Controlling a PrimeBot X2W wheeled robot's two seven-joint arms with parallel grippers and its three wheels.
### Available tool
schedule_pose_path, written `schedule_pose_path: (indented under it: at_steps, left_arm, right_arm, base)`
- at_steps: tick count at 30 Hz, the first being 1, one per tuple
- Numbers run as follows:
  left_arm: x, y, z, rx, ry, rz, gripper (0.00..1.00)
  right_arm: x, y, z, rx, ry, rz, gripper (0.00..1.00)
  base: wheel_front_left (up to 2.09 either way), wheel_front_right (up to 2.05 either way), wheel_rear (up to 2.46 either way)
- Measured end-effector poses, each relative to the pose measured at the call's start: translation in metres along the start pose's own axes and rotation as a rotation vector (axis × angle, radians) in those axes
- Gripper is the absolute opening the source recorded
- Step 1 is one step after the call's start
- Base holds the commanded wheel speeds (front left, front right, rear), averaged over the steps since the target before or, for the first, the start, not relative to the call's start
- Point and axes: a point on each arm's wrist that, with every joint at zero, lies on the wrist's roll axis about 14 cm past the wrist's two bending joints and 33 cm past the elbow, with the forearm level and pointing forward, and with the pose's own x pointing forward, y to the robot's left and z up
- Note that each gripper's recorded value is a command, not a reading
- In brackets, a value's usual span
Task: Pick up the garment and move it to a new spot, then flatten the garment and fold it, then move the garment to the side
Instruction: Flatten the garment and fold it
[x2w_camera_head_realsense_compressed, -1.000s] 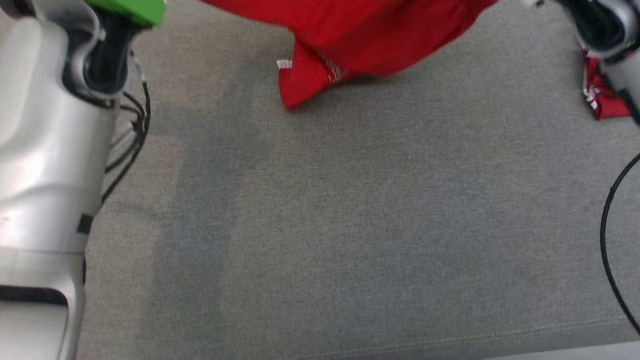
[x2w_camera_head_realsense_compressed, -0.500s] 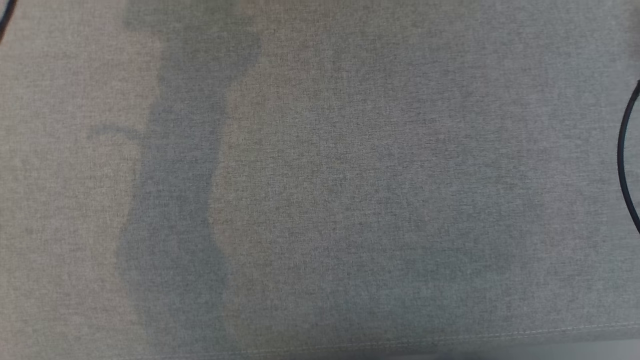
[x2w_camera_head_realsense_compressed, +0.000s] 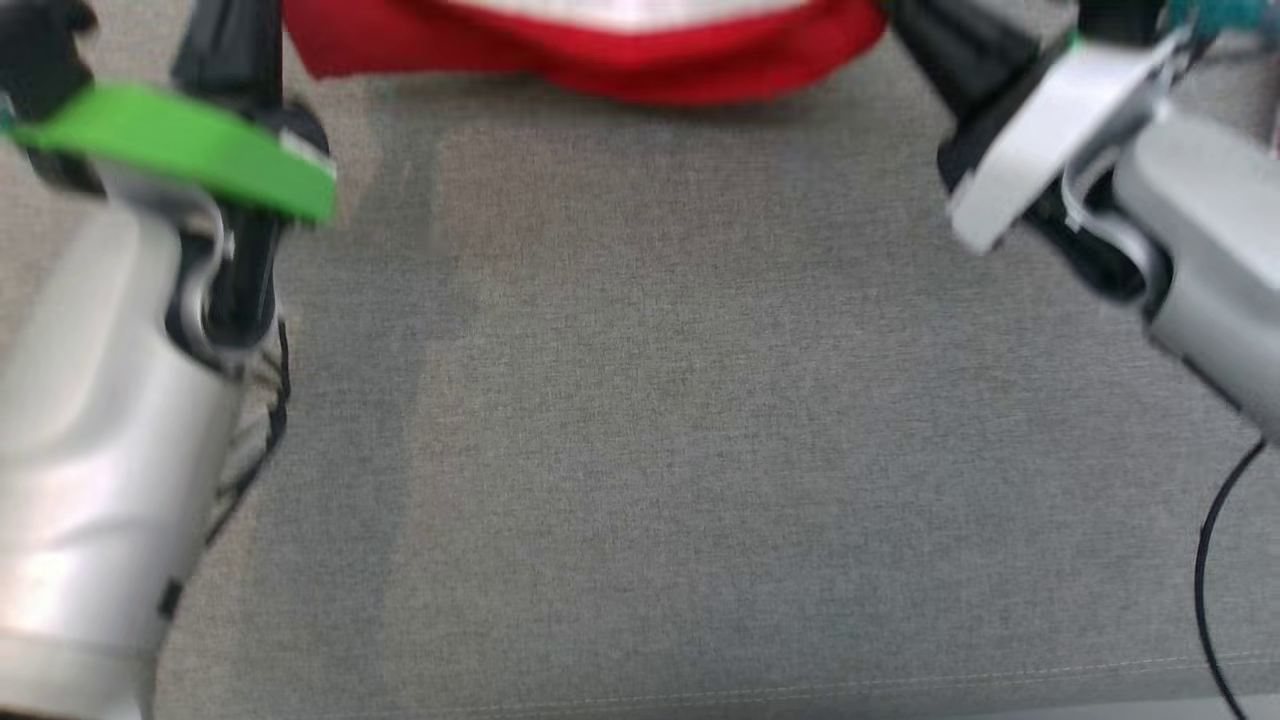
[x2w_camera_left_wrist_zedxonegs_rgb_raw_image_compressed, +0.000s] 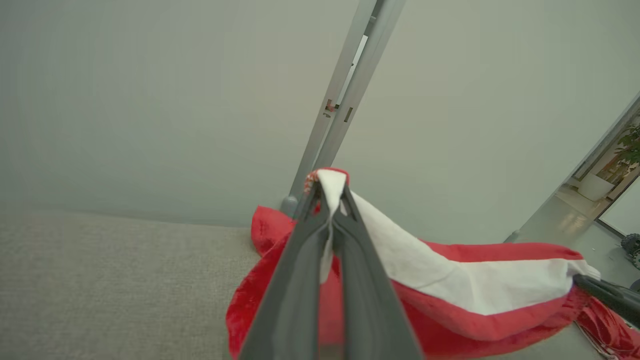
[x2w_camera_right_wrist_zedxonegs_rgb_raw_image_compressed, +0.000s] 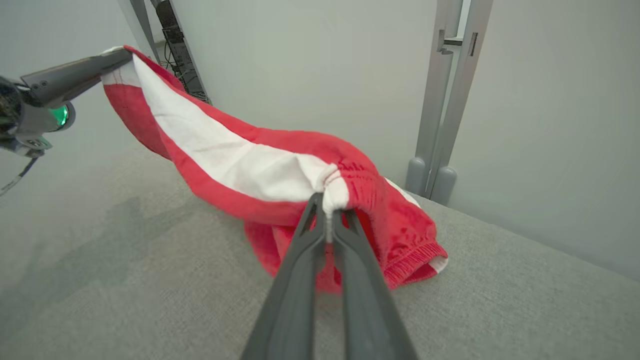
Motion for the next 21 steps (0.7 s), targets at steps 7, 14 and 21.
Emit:
schedule_pose_path:
  at_steps: [7, 14, 21]
  left_arm:
    - [-0.091, 0.007, -0.052, -0.069, 0.077, 0.131, 0.0]
    - [-0.162, -0.012, -0.092, -0.132, 0.178, 0.195, 0.0]
    - [-0.21, -0.032, -0.107, -0.174, 0.226, 0.224, 0.0]
  right_arm:
    - [-0.059, 0.037, -0.034, 0.105, 0.051, 0.007, 0.0]
    - [-0.116, 0.07, -0.062, 0.211, 0.096, -0.027, 0.0]
    - [-0.168, 0.098, -0.082, 0.26, 0.138, -0.071, 0.0]
  base:
    - [0.0, 0.0, 0.0]
    - [0.0, 0.0, 0.0]
    - [0.0, 0.0, 0.0]
